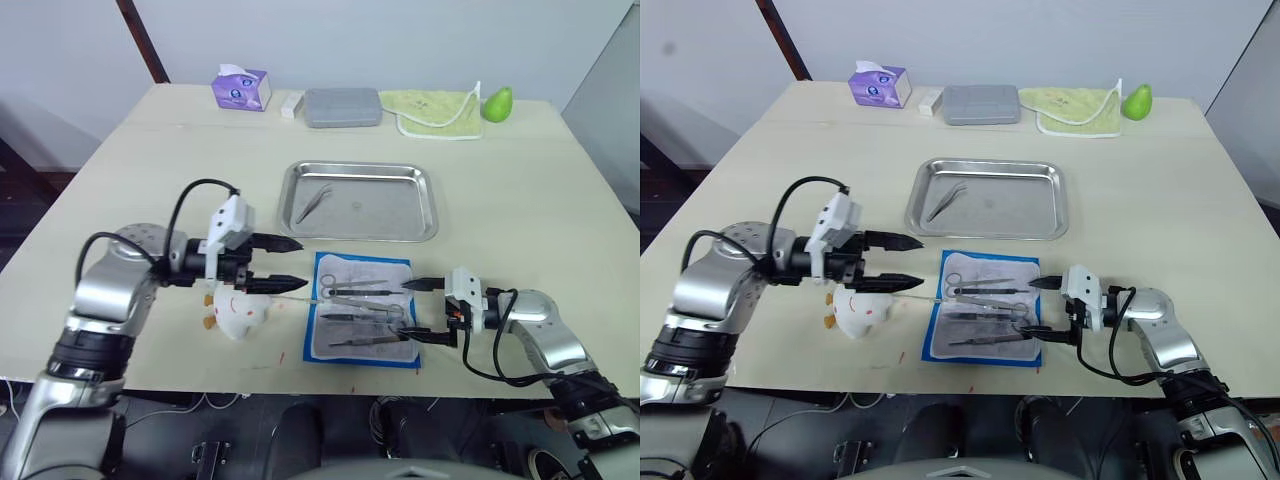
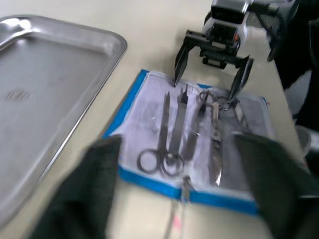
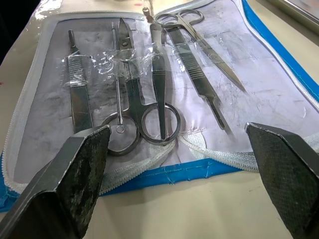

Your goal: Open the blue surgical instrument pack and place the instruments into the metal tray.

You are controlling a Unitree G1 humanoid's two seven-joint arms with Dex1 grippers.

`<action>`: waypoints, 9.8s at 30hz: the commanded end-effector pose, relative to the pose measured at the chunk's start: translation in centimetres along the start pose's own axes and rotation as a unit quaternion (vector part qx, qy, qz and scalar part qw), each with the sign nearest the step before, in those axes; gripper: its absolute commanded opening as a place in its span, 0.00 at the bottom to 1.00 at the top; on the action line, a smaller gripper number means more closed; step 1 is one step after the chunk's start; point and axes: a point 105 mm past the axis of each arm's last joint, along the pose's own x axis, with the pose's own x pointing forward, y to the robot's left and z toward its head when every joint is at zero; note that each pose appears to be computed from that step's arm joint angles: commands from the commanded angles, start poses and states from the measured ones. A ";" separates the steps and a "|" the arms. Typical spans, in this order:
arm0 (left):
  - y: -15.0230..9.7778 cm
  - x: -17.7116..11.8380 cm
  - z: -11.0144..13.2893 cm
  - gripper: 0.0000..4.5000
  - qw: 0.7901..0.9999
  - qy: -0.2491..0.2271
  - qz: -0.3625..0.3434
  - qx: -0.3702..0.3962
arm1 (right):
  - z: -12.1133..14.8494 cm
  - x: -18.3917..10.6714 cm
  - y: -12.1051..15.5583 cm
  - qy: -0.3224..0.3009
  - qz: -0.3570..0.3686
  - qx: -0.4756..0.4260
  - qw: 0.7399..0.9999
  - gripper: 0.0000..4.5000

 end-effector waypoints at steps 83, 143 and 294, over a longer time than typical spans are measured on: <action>1.9 7.5 0.6 0.01 0.972 0.186 -0.083 0.119 | -4.5 2.5 2.2 0.094 0.034 0.062 0.993 1.00; 7.1 0.9 5.7 0.01 0.936 0.032 0.327 -0.129 | -4.9 2.2 2.4 0.100 0.046 0.076 0.991 1.00; 0.0 8.0 -5.7 0.43 0.988 0.109 -0.059 0.091 | -4.1 1.8 1.6 0.093 0.029 0.067 0.993 1.00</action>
